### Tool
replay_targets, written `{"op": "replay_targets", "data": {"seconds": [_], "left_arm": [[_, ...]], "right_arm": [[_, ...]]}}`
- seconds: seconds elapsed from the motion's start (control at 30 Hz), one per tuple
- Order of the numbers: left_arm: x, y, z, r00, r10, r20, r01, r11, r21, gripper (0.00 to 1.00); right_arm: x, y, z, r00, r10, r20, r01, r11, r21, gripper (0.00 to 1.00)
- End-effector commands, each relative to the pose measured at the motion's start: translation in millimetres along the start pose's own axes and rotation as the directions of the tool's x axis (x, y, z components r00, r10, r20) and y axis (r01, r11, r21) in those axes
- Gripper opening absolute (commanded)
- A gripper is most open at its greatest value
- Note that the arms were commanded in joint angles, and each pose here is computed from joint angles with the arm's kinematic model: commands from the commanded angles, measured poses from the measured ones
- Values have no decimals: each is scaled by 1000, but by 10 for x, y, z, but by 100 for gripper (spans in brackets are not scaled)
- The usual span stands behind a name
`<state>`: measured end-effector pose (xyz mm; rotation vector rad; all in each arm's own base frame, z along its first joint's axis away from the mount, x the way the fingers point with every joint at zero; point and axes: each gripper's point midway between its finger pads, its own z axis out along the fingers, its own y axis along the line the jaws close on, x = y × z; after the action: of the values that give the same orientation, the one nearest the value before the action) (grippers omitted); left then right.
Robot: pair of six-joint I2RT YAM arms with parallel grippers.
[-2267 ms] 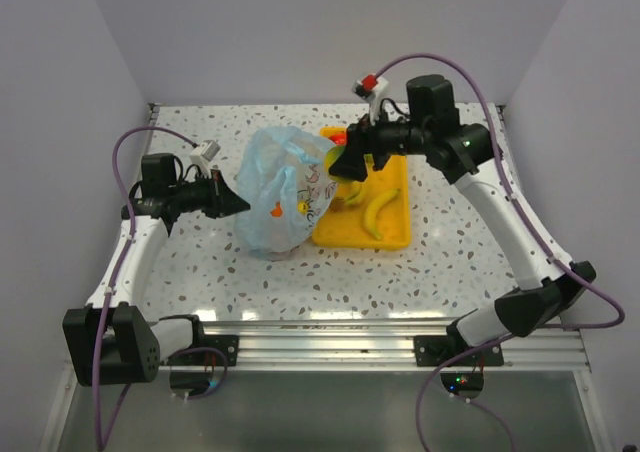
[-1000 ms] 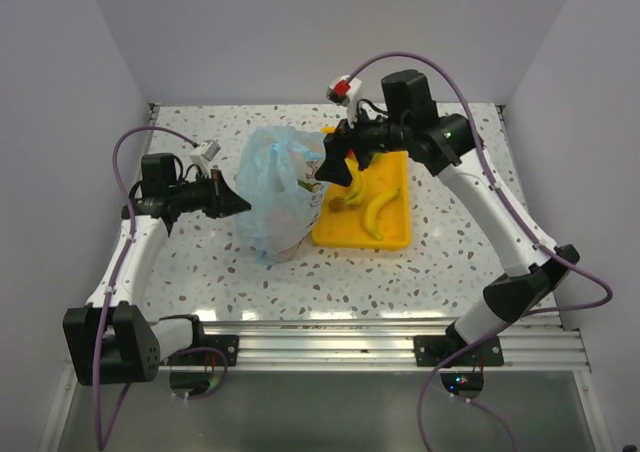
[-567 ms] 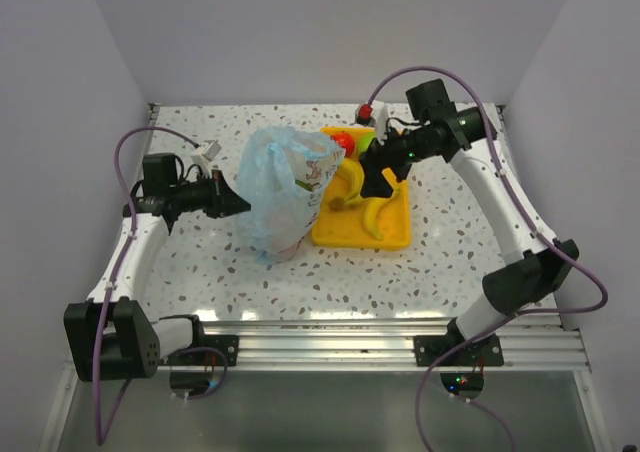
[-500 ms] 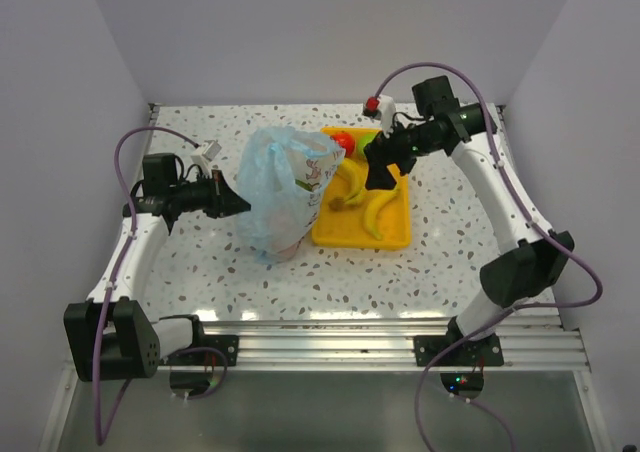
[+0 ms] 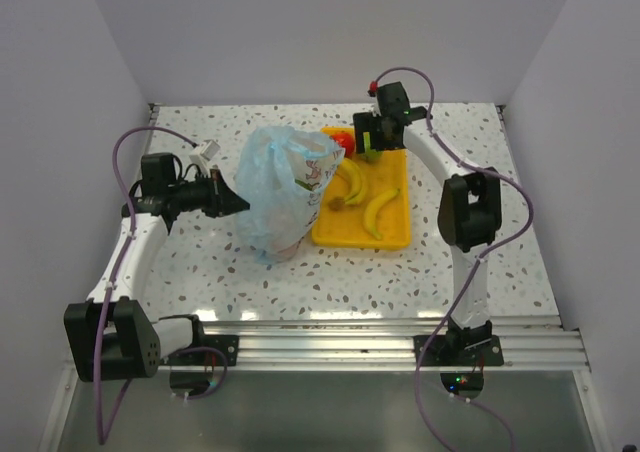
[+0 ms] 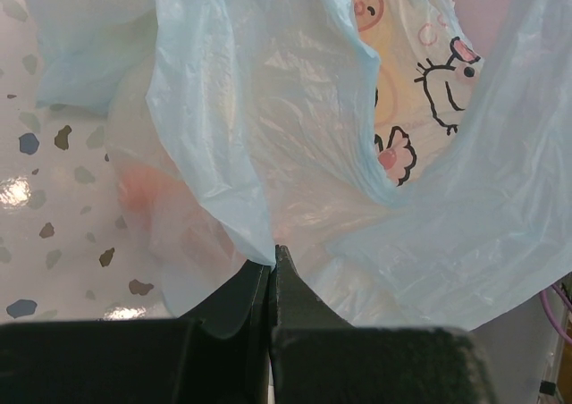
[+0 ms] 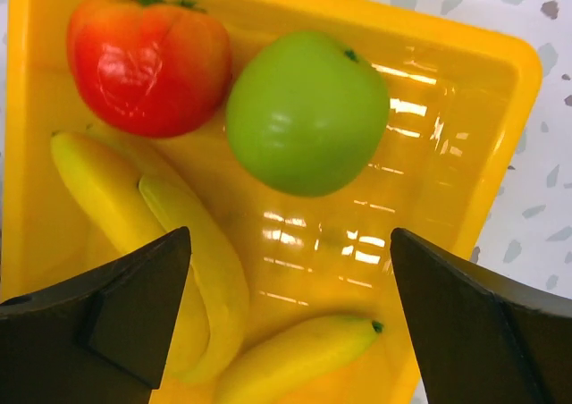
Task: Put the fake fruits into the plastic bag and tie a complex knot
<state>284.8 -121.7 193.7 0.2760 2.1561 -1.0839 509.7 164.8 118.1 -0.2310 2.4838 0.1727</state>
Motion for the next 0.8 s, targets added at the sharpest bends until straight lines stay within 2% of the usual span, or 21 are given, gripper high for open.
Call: {"op": "replay_targets", "data": {"seconds": [0.0,0.27,0.53,0.67,0.7,0.77], "left_arm": [[-110,-37,-28,999,30,40,-31,999,15,0],[-121,-5,-16,999,21,34,-21,1000,13,0],[-126,10,-12,999,17,30,-17,1000,15,0],[-132,15,-11,999,15,30,-15,1000,19,0],[-130,18,-11,999,13,29,-14,1000,17,0],[-125,19,-12,1000,16,28,-16,1000,17,0]], "right_arm": [[-679,-32,-124,955,131,268,-161,982,96,97],[-675,-104,283,954,175,245,-216,964,155,98],[-360,-133,611,964,193,182,-225,958,176,98],[-236,-147,675,972,176,153,-203,962,184,93],[-242,-154,677,972,175,158,-203,962,182,88],[-258,-132,618,973,163,163,-190,968,166,82]]}}
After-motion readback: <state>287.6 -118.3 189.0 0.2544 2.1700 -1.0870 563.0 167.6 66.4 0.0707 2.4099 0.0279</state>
